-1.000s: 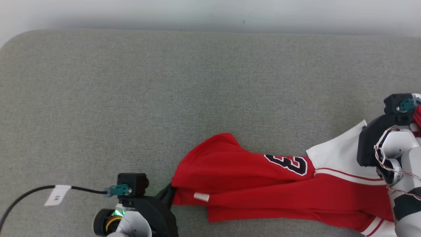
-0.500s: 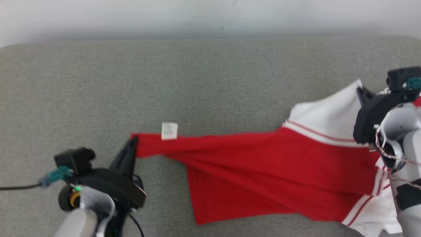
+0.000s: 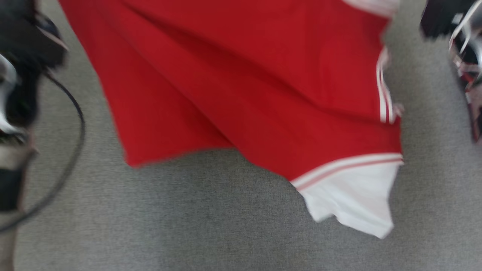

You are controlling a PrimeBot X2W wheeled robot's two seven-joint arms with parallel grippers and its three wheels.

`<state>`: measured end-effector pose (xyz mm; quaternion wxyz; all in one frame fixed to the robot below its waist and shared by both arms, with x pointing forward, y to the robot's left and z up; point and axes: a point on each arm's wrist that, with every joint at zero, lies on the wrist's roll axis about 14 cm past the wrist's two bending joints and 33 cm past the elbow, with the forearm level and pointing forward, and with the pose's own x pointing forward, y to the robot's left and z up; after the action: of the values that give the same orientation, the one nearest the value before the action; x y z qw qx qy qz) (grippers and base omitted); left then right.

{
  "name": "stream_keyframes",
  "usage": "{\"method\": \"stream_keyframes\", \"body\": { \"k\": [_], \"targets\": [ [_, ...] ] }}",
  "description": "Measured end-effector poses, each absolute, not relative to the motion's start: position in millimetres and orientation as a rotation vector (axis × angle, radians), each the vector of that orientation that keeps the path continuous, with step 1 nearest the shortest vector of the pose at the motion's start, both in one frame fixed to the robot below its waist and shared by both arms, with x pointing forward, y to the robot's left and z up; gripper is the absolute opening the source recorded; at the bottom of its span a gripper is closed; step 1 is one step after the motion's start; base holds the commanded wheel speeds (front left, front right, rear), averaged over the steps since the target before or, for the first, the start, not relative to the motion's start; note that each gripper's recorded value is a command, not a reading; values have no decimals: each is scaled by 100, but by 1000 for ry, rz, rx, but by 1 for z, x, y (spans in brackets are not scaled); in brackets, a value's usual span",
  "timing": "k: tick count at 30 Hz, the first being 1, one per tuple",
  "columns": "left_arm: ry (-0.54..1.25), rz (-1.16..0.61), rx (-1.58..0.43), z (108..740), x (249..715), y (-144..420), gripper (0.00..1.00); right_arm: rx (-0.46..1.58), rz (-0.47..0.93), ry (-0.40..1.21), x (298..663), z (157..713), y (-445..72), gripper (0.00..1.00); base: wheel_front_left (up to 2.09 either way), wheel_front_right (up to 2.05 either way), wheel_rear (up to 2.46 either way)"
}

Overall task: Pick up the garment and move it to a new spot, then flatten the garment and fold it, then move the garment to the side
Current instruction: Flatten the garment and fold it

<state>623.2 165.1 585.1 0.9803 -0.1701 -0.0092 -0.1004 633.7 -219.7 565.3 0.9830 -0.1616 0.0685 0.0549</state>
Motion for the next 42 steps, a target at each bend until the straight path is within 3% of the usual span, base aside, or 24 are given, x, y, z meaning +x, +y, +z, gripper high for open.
{"method": "stream_keyframes", "body": {
  "k": [5, 10, 18, 25, 35, 42],
  "targets": [
    [-158, -176, -351, 605, 670, 176, 0, -396, 72, -65, 675, 600, -228, 0, 0, 0, 0],
    [-366, -198, -363, 649, 696, 171, 0, -433, -5, -297, 691, 653, -248, 0, 0, 0, 0],
    [-747, -270, -379, 748, 688, 162, 0, -537, -111, -605, 675, 759, -260, 0, 0, 0, 0],
    [-835, -265, -357, 766, 681, 170, 0, -578, -126, -840, 644, 829, -239, 0, 0, 0, 0],
    [-495, -250, -378, 600, 707, 157, 0, -674, 33, -482, 680, 662, -243, 0, 0, 0, 0],
    [-270, -241, -425, 504, 652, 140, 0, -640, 157, -230, 642, 569, -250, 0, 0, 0, 0]
  ]
}}
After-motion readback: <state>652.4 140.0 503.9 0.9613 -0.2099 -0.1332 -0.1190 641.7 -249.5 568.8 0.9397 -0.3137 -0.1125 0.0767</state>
